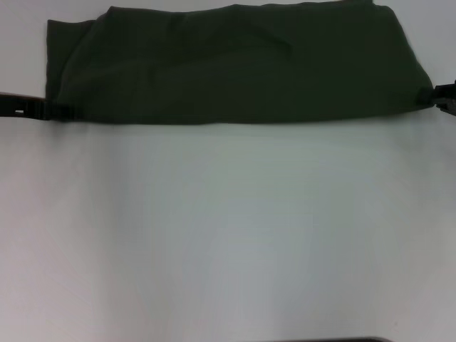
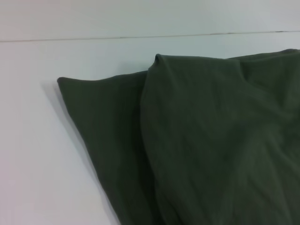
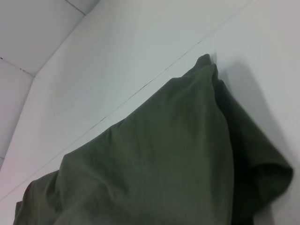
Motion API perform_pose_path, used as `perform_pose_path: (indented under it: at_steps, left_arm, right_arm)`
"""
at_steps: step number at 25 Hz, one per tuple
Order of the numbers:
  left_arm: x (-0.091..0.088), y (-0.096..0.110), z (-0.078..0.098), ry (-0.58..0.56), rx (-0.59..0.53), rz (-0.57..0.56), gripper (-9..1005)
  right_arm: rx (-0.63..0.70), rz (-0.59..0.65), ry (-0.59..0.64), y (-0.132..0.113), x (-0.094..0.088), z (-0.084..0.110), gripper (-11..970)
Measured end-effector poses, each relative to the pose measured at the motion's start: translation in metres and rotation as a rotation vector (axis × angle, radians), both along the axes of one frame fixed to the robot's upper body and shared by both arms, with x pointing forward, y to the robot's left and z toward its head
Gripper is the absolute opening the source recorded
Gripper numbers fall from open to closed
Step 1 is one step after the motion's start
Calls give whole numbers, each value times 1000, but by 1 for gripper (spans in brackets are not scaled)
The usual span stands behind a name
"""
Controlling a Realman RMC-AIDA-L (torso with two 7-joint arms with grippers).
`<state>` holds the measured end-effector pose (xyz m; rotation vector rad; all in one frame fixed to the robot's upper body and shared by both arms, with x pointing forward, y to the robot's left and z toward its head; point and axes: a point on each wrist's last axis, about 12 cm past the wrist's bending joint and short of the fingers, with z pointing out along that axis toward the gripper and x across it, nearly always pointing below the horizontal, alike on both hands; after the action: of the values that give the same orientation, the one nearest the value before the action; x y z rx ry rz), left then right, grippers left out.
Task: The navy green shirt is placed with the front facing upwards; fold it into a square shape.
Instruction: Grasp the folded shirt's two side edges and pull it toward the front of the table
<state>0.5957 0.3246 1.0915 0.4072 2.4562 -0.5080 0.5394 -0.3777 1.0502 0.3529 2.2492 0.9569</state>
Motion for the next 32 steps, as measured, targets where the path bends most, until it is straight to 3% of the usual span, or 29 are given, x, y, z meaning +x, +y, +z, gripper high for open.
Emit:
perform_pose_path:
  at_steps: [3, 32]
  left_arm:
    - [-1, -1, 0, 4, -3, -7, 860]
    - [6, -13, 3, 11, -13, -50, 839]
  right_arm:
    - [0, 0, 0, 0, 0, 0, 15]
    - [-2, 1, 0, 2, -1, -2, 15]
